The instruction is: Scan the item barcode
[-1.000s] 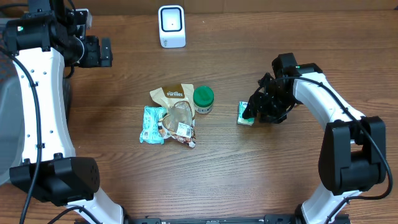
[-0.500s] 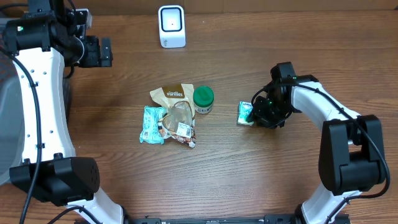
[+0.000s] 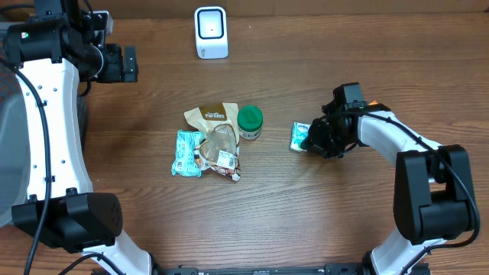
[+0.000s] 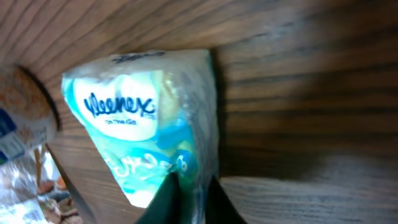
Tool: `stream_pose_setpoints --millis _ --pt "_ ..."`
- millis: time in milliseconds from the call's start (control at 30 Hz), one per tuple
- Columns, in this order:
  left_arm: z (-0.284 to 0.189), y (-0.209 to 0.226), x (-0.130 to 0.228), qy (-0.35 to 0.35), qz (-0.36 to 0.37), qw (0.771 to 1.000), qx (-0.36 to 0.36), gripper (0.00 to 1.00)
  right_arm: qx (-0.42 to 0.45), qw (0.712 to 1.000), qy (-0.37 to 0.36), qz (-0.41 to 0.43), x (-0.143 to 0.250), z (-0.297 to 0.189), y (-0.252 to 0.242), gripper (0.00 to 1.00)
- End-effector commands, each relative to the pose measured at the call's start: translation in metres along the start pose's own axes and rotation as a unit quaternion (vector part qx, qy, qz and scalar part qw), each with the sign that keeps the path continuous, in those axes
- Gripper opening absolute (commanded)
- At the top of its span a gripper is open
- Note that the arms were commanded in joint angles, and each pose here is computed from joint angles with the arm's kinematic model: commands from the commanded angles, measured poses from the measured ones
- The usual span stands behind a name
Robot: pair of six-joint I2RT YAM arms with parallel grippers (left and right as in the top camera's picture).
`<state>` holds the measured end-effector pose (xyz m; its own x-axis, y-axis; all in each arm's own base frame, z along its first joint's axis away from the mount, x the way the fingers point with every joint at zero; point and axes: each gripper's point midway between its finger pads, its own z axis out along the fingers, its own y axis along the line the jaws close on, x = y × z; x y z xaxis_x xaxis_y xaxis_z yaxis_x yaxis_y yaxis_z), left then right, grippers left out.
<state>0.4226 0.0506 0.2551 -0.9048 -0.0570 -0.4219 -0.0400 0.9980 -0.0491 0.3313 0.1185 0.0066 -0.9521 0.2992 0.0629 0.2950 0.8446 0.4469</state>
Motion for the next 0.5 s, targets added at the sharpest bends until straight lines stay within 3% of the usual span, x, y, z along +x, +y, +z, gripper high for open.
stream_pose_setpoints --millis 0,233,467 --pt "0.001 0.001 -0.002 -0.001 0.010 1.000 -0.002 1.00 0.018 1.000 0.006 0.005 0.007 0.005 -0.010 0.04" --pt "0.001 0.001 -0.002 -0.001 0.010 1.000 -0.002 1.00 -0.045 0.997 0.017 -0.052 0.006 -0.008 0.020 0.04" --pt "0.001 0.001 -0.002 -0.001 0.010 1.000 -0.002 1.00 -0.155 0.980 -0.020 -0.119 0.009 -0.068 0.079 0.04"
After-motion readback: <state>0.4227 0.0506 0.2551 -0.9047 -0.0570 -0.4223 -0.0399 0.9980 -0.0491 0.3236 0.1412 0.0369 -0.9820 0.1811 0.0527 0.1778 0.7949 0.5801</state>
